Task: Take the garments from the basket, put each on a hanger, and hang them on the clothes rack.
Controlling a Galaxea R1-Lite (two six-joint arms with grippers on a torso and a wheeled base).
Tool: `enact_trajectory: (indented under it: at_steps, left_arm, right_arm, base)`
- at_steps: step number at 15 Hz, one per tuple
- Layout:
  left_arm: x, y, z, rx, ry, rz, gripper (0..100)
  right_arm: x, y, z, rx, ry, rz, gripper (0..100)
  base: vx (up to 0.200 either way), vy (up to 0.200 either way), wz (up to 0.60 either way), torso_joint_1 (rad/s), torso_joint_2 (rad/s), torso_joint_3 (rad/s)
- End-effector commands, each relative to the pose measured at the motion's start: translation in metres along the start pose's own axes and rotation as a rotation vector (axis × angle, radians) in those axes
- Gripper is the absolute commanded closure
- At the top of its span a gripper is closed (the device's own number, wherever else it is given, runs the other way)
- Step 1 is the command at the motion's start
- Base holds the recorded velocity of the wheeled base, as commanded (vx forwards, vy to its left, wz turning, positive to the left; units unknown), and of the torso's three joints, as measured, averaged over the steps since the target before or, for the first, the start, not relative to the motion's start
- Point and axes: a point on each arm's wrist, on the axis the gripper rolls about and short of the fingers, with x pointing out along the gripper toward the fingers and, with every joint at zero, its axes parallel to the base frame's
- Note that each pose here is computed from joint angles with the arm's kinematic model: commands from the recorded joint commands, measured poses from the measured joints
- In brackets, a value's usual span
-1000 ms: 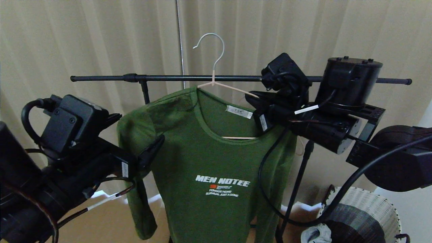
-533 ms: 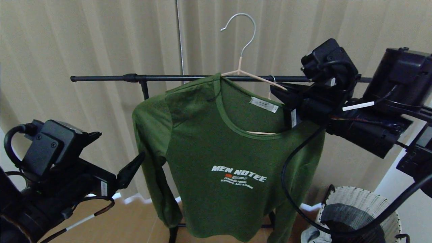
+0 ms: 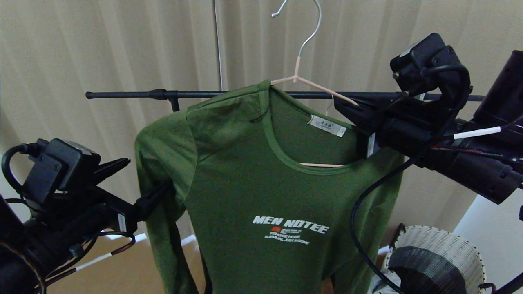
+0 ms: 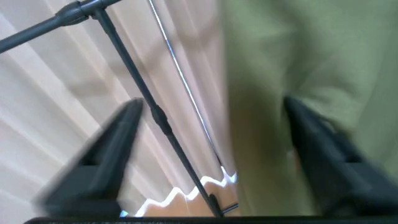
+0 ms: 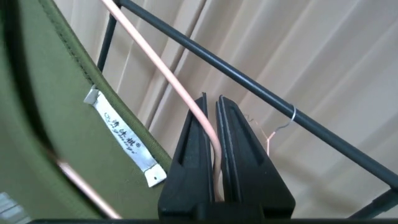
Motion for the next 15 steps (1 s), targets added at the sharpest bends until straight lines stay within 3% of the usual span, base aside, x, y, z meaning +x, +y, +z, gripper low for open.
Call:
enact_trajectory:
  at_steps: [1, 4, 7, 13, 14, 15]
  left_arm:
    - [0.002, 0.000, -0.002, -0.001, 0.012, 0.004, 100]
    - [-0.003, 0.016, -0.017, 0.006, 0.078, 0.096, 100]
    - [-0.011, 0.020, -0.031, -0.006, 0.137, 0.129, 100]
    - [-0.011, 0.019, -0.031, -0.009, 0.133, 0.121, 100]
    - [-0.013, 0.019, -0.030, -0.009, 0.127, 0.120, 0]
    - [-0.013, 0.018, -0.030, -0.009, 0.125, 0.118, 0]
  right_arm:
    - [-0.002, -0.001, 0.002, 0.000, -0.006, -0.001, 100]
    - [0.001, -0.004, -0.001, -0.005, 0.007, -0.021, 100]
    - [0.002, -0.015, -0.007, -0.008, 0.030, -0.061, 100]
    - [0.002, -0.015, -0.007, -0.009, 0.036, -0.063, 100]
    - [0.002, -0.015, -0.007, -0.009, 0.037, -0.062, 100]
    - [0.002, -0.015, -0.007, -0.010, 0.038, -0.064, 100]
  base:
    - [0.000, 0.000, 0.00, 0.000, 0.00, 0.000]
    - [0.000, 0.000, 0.00, 0.000, 0.00, 0.000]
    - [0.000, 0.000, 0.00, 0.000, 0.00, 0.000]
    - [0.000, 0.000, 0.00, 0.000, 0.00, 0.000]
    - [0.000, 0.000, 0.00, 0.000, 0.00, 0.000]
    - [0.000, 0.000, 0.00, 0.000, 0.00, 0.000]
